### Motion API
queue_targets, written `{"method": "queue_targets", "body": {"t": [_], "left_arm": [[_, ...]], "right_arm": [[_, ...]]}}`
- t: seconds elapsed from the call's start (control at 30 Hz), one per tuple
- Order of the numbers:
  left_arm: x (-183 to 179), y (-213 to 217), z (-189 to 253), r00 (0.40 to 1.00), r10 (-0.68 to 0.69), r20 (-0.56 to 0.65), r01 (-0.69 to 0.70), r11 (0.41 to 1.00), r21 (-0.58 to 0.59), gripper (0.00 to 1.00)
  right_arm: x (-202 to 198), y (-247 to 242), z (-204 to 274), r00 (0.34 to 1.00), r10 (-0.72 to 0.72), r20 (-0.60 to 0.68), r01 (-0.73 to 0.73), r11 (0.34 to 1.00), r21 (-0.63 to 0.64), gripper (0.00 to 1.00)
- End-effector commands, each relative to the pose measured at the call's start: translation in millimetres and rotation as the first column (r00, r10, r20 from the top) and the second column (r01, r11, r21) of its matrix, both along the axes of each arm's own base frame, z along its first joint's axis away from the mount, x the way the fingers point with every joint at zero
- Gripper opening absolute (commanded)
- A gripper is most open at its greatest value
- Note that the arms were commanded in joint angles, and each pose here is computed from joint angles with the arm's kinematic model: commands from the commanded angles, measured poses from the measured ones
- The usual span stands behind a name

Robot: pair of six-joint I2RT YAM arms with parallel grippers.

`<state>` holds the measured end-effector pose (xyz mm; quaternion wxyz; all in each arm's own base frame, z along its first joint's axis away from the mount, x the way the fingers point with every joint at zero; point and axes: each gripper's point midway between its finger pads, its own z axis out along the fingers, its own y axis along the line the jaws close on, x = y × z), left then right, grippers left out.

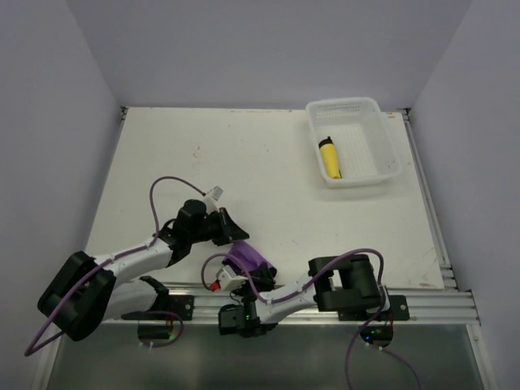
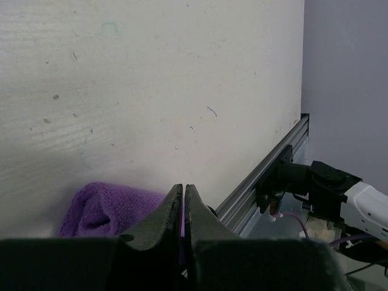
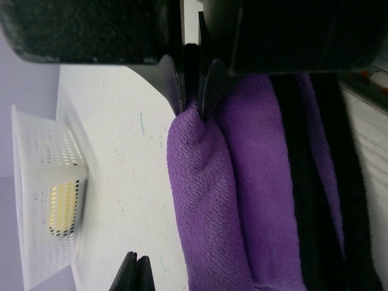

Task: Roll the towels
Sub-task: Roll the towel

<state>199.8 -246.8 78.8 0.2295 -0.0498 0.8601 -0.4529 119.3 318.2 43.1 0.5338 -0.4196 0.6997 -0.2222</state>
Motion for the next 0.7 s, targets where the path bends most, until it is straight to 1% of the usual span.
{"method": "queue_targets", "body": {"t": [0.0, 0.2, 0.23, 0.3, 0.5, 0.57, 0.6, 0.63, 0.67], "left_arm": [[3.4, -2.0, 2.1, 1.000, 0.022, 0.021, -0.021, 0.999, -0.026, 0.08], [-3.8, -6.0, -11.8, 1.000, 0.005, -0.006, -0.005, 1.000, 0.001, 0.08], [-9.2, -1.9, -22.8, 0.999, 0.014, -0.029, -0.013, 1.000, 0.016, 0.08], [-12.4, -0.3, -27.0, 0.998, 0.041, -0.042, -0.041, 0.999, -0.013, 0.08], [-25.8, 9.6, -58.5, 0.993, 0.055, -0.103, -0.051, 0.998, 0.046, 0.07], [-28.8, 14.6, -68.4, 0.987, 0.087, -0.133, -0.080, 0.995, 0.059, 0.07], [-29.3, 15.8, -70.2, 0.986, 0.099, -0.136, -0.092, 0.994, 0.053, 0.06], [-35.7, 20.4, -78.7, 0.979, 0.114, -0.168, -0.105, 0.993, 0.058, 0.06], [-35.5, 20.1, -78.3, 0.979, 0.117, -0.165, -0.110, 0.993, 0.048, 0.05]], "right_arm": [[-1.2, -1.2, 14.4, 0.995, -0.006, 0.101, 0.007, 1.000, -0.009, 0.00], [-5.5, 0.6, 10.6, 0.990, 0.008, 0.141, 0.001, 0.998, -0.065, 0.00], [-5.9, 0.2, 11.9, 0.988, 0.012, 0.151, 0.000, 0.997, -0.074, 0.00], [-7.9, 2.6, 10.4, 0.987, 0.020, 0.158, -0.006, 0.996, -0.087, 0.00], [-12.8, 5.1, 11.5, 0.984, 0.041, 0.174, -0.022, 0.994, -0.110, 0.00], [-14.0, 6.0, 14.6, 0.982, 0.047, 0.181, -0.026, 0.993, -0.119, 0.00], [-14.4, 6.7, 14.5, 0.981, 0.050, 0.187, -0.027, 0.992, -0.123, 0.00], [-14.4, 5.2, 15.7, 0.980, 0.052, 0.192, -0.026, 0.991, -0.133, 0.00], [-15.4, 6.1, 16.9, 0.979, 0.053, 0.195, -0.028, 0.991, -0.128, 0.00]]}}
